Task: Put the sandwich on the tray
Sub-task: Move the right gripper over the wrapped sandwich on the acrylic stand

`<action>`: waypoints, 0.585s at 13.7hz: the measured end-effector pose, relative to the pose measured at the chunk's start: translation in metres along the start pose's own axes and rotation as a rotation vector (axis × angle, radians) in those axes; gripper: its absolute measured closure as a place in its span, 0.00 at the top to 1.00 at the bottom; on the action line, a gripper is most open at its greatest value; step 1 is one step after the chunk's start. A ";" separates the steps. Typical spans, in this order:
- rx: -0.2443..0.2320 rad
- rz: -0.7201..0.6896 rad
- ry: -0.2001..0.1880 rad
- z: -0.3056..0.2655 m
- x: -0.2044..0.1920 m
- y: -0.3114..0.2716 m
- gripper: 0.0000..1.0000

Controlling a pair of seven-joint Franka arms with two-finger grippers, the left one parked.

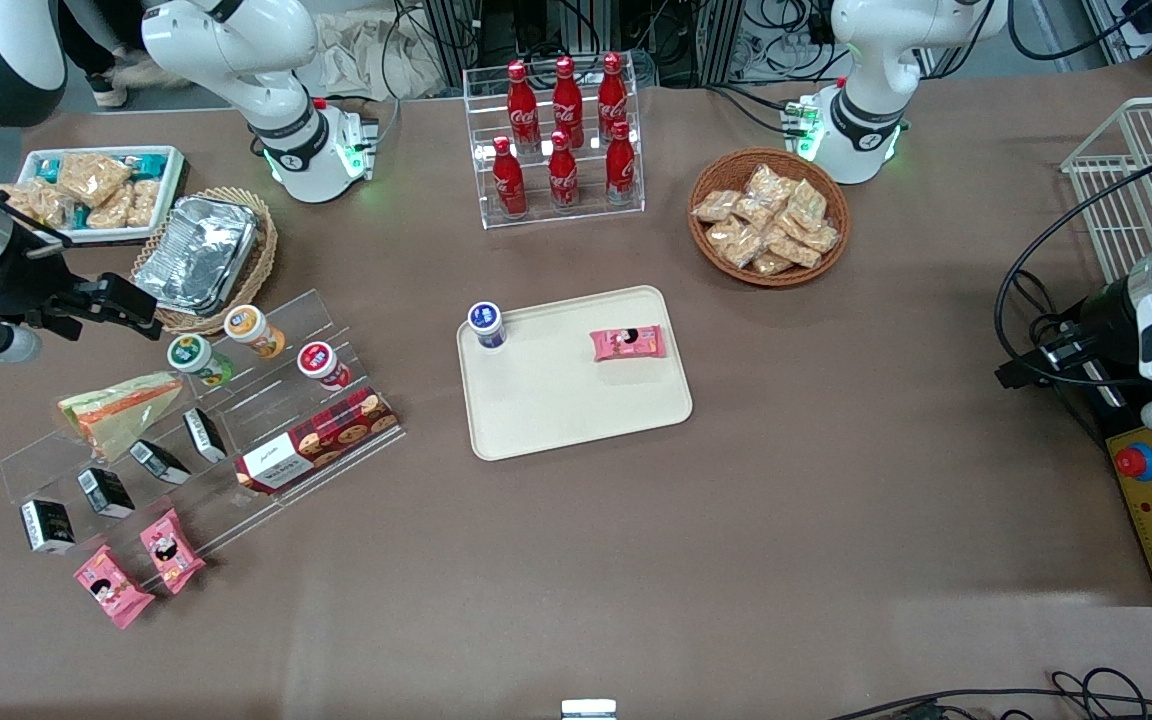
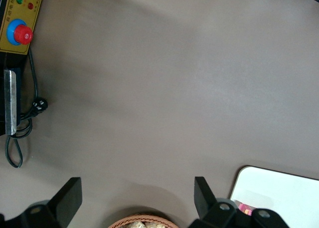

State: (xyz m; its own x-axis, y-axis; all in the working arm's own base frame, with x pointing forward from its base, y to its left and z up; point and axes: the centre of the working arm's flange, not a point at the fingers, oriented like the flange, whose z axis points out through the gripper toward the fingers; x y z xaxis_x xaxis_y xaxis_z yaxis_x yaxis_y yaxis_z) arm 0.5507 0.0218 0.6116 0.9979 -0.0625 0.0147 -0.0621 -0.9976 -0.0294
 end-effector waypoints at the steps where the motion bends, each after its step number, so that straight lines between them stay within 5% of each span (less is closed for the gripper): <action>1: 0.000 0.001 0.000 0.000 0.000 0.000 0.99; 8: -0.021 0.096 -0.030 0.021 0.014 0.056 0.99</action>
State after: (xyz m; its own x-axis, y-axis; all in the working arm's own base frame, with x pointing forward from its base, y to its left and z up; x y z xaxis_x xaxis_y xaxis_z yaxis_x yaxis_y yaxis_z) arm 0.5617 -0.0340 0.5896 0.9874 -0.1573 -0.0169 -0.1574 -0.9875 -0.0087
